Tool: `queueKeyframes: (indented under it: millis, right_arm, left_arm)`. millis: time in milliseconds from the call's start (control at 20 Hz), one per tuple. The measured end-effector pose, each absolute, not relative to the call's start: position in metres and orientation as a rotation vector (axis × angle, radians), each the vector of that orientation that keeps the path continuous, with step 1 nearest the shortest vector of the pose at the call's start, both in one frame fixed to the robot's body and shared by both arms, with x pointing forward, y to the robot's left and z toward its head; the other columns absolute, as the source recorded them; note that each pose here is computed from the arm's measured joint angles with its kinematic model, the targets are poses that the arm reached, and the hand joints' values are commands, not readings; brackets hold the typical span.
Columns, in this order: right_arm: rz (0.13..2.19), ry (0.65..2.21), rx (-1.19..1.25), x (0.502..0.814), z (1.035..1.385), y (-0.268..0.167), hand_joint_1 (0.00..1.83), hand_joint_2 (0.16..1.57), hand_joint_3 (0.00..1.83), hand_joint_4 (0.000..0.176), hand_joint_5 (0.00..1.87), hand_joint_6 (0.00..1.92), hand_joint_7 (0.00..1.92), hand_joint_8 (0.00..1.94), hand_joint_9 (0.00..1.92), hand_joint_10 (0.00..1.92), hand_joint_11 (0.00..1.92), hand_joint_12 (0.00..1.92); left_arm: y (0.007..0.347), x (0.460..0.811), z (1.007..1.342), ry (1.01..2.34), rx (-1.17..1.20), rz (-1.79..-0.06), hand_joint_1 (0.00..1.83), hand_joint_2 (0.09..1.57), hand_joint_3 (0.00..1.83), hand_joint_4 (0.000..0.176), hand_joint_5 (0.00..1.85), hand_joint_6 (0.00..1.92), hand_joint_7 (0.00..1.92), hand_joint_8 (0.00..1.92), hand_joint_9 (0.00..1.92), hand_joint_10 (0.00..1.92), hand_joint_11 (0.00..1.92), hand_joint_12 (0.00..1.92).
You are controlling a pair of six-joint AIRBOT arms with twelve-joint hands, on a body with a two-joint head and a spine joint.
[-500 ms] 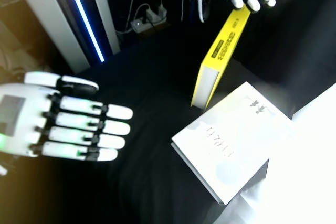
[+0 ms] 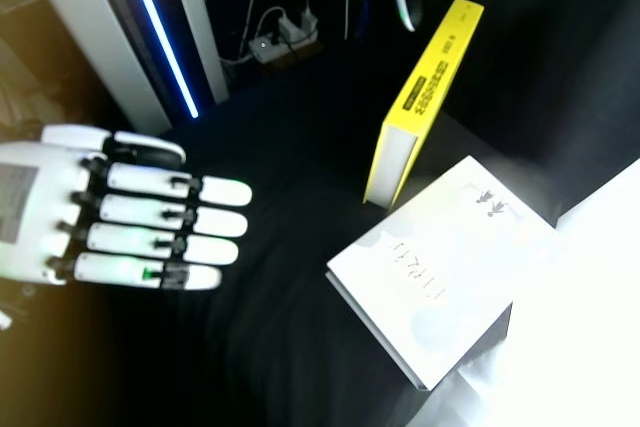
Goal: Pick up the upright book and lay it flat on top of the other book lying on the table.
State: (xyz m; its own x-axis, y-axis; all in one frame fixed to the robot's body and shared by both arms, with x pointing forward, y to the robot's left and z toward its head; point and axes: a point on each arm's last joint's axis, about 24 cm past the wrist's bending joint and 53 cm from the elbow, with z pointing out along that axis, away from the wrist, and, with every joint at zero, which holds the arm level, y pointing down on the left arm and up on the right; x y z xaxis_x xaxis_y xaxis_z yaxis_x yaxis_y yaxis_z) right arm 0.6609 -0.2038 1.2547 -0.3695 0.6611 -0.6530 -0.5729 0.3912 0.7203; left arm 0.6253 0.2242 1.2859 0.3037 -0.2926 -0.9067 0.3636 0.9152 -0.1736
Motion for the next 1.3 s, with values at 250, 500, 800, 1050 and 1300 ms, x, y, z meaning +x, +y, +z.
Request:
queueKeyframes:
  millis: [250, 500, 800, 1050, 1300]
  right_arm:
    - [1.304, 1.465, 0.069, 0.658, 1.252, -0.198, 0.52, 1.28, 0.00, 0.000, 0.00, 0.00, 0.00, 0.00, 0.00, 0.00, 0.00, 0.00]
    - [1.307, 1.467, 0.067, 0.658, 1.251, -0.197, 0.51, 1.29, 0.00, 0.000, 0.00, 0.00, 0.00, 0.00, 0.00, 0.00, 0.00, 0.00]
    - [1.309, 1.477, 0.067, 0.658, 1.248, -0.194, 0.57, 1.28, 0.00, 0.000, 0.00, 0.00, 0.00, 0.00, 0.00, 0.00, 0.00, 0.00]
    - [1.392, 1.432, 0.049, 0.644, 1.263, -0.187, 0.48, 1.31, 0.01, 0.000, 0.00, 0.00, 0.00, 0.00, 0.00, 0.00, 0.00, 0.00]
    - [1.517, 1.301, -0.079, 0.628, 1.302, -0.149, 0.59, 1.19, 0.00, 0.017, 0.00, 0.00, 0.00, 0.00, 0.00, 0.00, 0.00, 0.00]
  left_arm:
    - [0.208, 0.641, 1.247, 1.310, 0.045, -0.486, 0.54, 1.09, 0.00, 0.034, 0.18, 0.01, 0.29, 0.02, 0.27, 0.07, 0.00, 0.78]
    - [0.215, 0.639, 1.254, 1.268, 0.003, -0.516, 0.85, 1.15, 0.00, 0.000, 0.89, 1.85, 0.99, 1.88, 1.06, 1.90, 1.13, 1.92]
    - [0.211, 0.620, 1.254, 1.264, 0.045, -0.507, 1.18, 1.21, 0.00, 0.173, 0.95, 1.92, 1.17, 1.92, 1.30, 1.92, 1.38, 1.92]
    - [0.182, 0.577, 1.284, 1.130, 0.179, -0.582, 1.22, 1.20, 0.00, 0.140, 0.93, 1.92, 1.17, 1.92, 1.34, 1.92, 1.42, 1.92]
    - [0.174, 0.584, 1.297, 1.079, 0.195, -0.600, 1.28, 1.18, 0.00, 0.135, 1.02, 1.92, 1.25, 1.92, 1.43, 1.92, 1.49, 1.92]
